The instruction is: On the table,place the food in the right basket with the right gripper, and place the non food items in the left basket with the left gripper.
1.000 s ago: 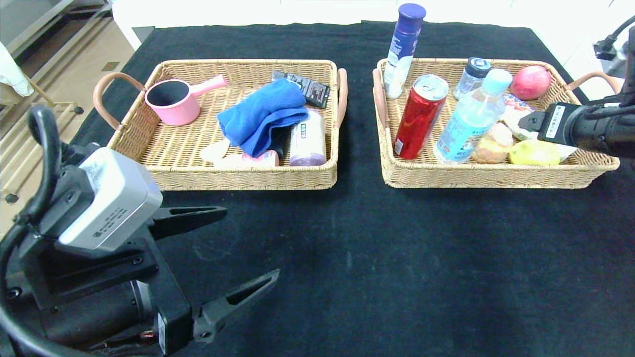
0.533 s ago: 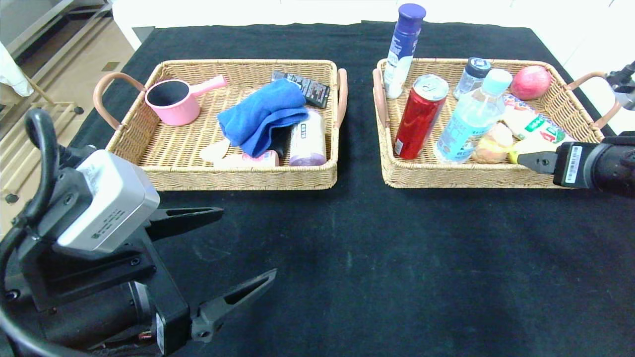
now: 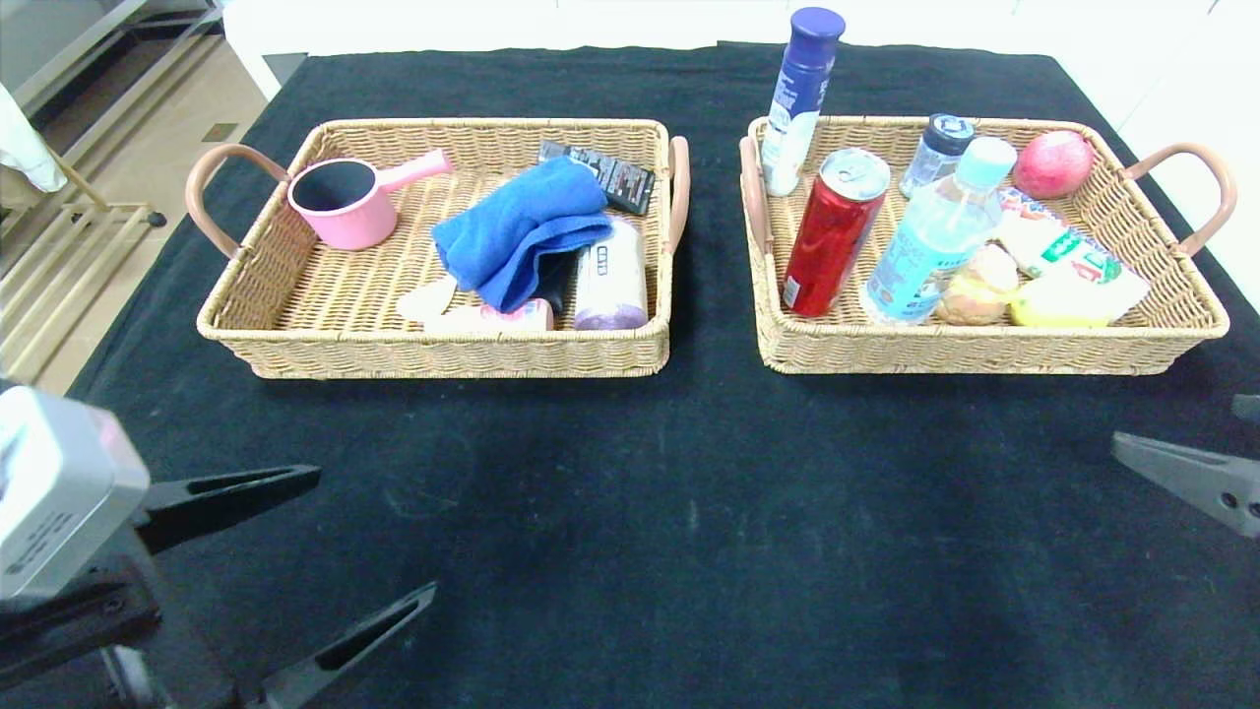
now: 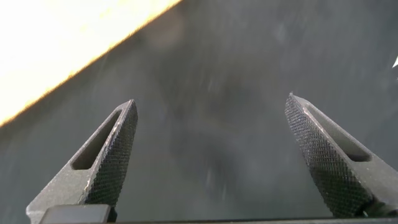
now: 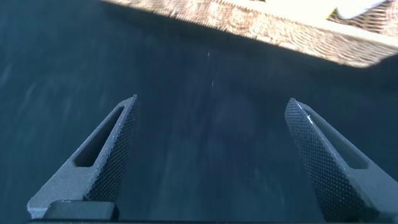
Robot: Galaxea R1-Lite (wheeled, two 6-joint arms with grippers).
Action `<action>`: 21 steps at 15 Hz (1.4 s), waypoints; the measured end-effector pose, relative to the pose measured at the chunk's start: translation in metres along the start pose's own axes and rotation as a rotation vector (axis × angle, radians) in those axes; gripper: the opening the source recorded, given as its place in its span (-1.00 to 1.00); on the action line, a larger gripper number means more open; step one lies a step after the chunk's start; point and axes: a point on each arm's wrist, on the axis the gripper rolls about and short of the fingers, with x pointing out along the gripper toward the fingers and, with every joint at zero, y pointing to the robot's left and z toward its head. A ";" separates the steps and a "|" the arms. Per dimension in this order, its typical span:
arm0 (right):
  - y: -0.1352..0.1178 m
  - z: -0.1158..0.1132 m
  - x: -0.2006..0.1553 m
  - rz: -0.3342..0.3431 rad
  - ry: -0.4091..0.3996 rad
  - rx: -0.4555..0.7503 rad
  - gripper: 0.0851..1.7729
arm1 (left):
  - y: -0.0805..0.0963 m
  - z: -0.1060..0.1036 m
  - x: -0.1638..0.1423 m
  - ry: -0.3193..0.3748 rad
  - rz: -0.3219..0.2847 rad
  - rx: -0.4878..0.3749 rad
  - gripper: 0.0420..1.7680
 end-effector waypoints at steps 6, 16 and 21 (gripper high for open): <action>-0.002 -0.035 -0.070 0.064 0.019 -0.071 0.91 | 0.010 -0.027 -0.074 0.037 0.163 -0.047 0.94; -0.007 -0.090 -0.166 0.027 0.004 -0.068 0.91 | -0.019 -0.030 -0.175 -0.116 0.423 -0.106 0.94; -0.001 -0.101 -0.200 -0.051 -0.062 -0.046 0.91 | -0.034 -0.007 -0.208 -0.208 0.476 -0.091 0.94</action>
